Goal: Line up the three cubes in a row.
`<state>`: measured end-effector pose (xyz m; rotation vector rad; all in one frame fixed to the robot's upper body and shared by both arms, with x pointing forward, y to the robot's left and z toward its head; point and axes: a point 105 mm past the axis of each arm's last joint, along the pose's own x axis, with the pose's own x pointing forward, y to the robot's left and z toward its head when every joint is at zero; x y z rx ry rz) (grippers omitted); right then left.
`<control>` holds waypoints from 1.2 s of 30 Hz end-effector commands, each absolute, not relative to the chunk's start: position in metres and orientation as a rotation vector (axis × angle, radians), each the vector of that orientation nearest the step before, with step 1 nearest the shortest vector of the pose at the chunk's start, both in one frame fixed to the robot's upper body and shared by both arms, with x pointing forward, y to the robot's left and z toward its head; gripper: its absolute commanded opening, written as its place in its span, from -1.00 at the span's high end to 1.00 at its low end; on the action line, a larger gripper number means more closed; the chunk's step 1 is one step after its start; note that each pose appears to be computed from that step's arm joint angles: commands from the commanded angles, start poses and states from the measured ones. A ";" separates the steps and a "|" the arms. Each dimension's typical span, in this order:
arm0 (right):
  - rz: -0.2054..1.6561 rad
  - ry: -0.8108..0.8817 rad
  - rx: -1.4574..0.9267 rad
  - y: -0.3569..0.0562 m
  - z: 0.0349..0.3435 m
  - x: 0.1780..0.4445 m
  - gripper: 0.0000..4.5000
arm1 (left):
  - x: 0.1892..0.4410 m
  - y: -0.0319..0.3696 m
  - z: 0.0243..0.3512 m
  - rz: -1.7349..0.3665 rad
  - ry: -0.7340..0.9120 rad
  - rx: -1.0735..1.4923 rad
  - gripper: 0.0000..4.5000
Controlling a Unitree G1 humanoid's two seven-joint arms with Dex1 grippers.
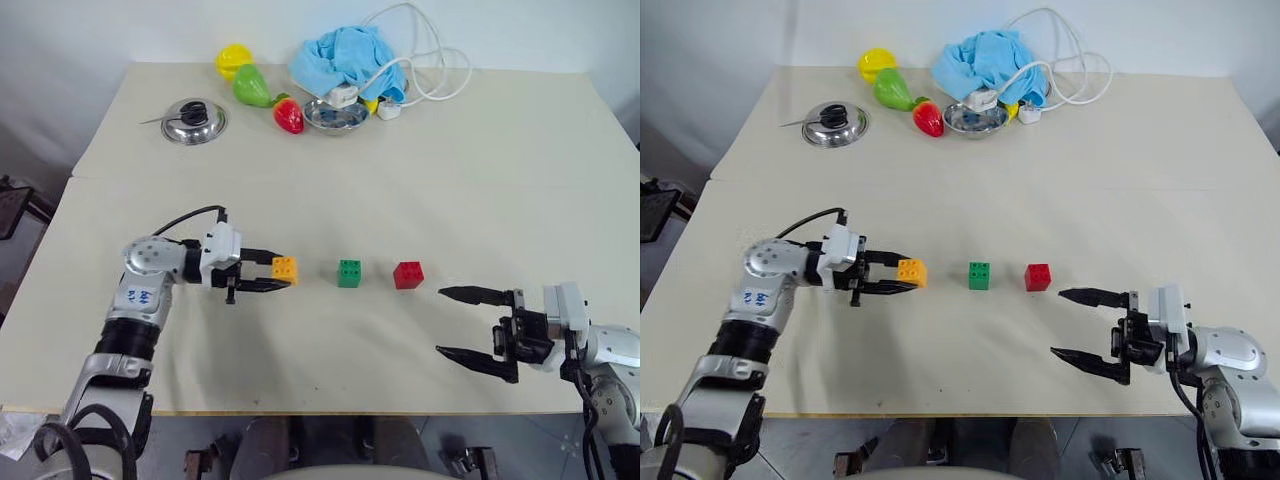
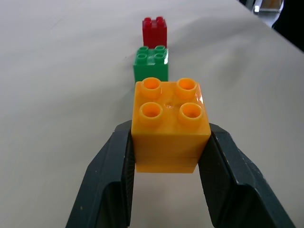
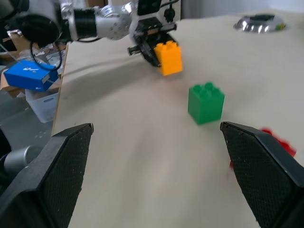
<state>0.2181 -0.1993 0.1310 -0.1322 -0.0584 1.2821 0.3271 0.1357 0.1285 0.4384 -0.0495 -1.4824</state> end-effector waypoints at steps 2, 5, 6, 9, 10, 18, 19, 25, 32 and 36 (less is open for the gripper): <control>1.263 -0.076 -0.175 -0.209 0.134 0.220 -1.00 | 0.329 0.142 0.123 -1.504 -0.016 0.479 0.34; 1.248 -0.092 -0.175 -0.209 0.136 0.222 -1.00 | 0.328 0.145 0.122 -1.506 -0.006 0.470 0.34; 1.246 -0.094 -0.175 -0.209 0.136 0.223 -1.00 | 0.328 0.146 0.121 -1.502 -0.003 0.469 0.18; 1.240 -0.103 -0.172 -0.208 0.138 0.224 -1.00 | 0.330 0.148 0.120 -1.474 -0.005 0.461 -0.22; 1.239 -0.105 -0.171 -0.207 0.138 0.224 -1.00 | 0.332 0.148 0.120 -1.462 -0.010 0.459 -0.36; 1.235 -0.158 -0.156 -0.199 0.146 0.225 -1.00 | 0.328 0.159 0.129 -1.384 -0.093 0.436 -0.97; 1.231 -0.173 -0.160 -0.199 0.148 0.226 -1.00 | 0.324 0.165 0.131 -1.376 -0.096 0.420 -0.97; 1.209 -0.226 -0.189 -0.200 0.158 0.224 -1.00 | 0.296 0.222 0.138 -1.163 -0.052 0.419 -0.97; 1.196 -0.197 -0.241 -0.213 0.156 0.221 -1.00 | 0.269 0.266 0.142 -0.980 -0.007 0.388 -0.97; 1.187 -0.167 -0.268 -0.223 0.150 0.220 -1.00 | 0.258 0.270 0.137 -0.945 0.007 0.405 -0.97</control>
